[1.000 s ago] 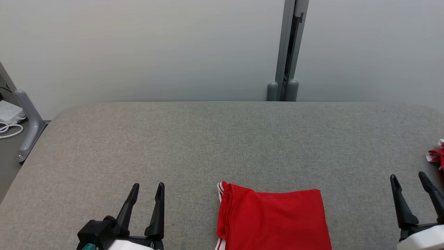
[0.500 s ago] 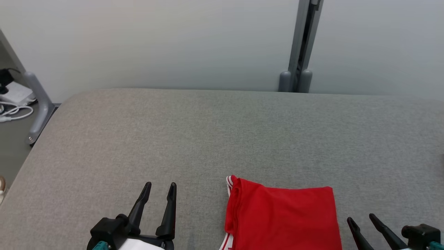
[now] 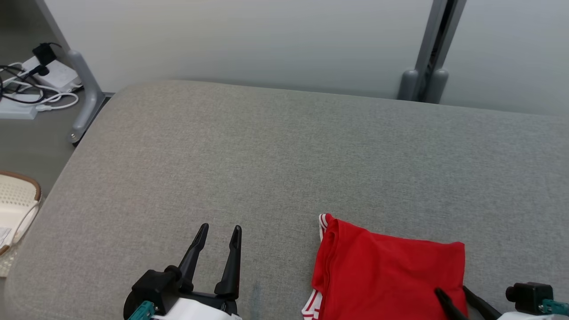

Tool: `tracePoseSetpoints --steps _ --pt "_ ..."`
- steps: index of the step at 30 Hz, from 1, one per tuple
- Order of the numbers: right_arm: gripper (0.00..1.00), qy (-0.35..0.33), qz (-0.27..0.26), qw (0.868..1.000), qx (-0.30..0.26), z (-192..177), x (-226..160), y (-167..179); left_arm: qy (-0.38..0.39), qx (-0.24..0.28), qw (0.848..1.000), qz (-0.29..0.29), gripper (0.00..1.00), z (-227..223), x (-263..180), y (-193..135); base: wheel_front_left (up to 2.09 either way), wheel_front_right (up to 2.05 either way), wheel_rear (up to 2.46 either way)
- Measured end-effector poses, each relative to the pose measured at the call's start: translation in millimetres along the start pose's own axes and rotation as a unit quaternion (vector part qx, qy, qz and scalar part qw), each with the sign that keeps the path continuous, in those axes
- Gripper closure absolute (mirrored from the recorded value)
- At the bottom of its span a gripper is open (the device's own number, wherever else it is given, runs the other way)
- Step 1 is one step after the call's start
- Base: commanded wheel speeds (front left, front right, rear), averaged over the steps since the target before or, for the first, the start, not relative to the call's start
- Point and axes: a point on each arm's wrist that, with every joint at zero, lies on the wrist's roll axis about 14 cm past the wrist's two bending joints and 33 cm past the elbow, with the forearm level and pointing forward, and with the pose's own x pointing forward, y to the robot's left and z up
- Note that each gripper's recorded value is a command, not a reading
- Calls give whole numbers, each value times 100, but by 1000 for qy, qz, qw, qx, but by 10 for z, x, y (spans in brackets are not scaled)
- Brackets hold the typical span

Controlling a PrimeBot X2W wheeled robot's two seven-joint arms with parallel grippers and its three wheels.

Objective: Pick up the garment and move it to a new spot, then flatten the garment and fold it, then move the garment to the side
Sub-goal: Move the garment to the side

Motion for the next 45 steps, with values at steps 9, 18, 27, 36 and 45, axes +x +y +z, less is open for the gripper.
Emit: tracePoseSetpoints --steps 9,18,27,36,45 --pt "100 57 29 998 14 -131 124 101 1 3 1000 14 0 1 -5 56 0 0 0" --pt "100 56 30 998 -15 -90 125 41 1 3 1000 8 0 1 34 11 0 0 0" --pt "100 16 10 989 -147 451 -13 -335 11 10 998 -59 0 -79 170 -399 0 0 0" --pt "100 -8 -75 963 -261 1248 -399 -1169 37 -27 987 -153 0 -252 535 -1111 0 0 0" --pt "100 4 -209 927 -313 1920 -864 -2205 101 -27 954 -281 0 -882 905 -1956 0 0 0"
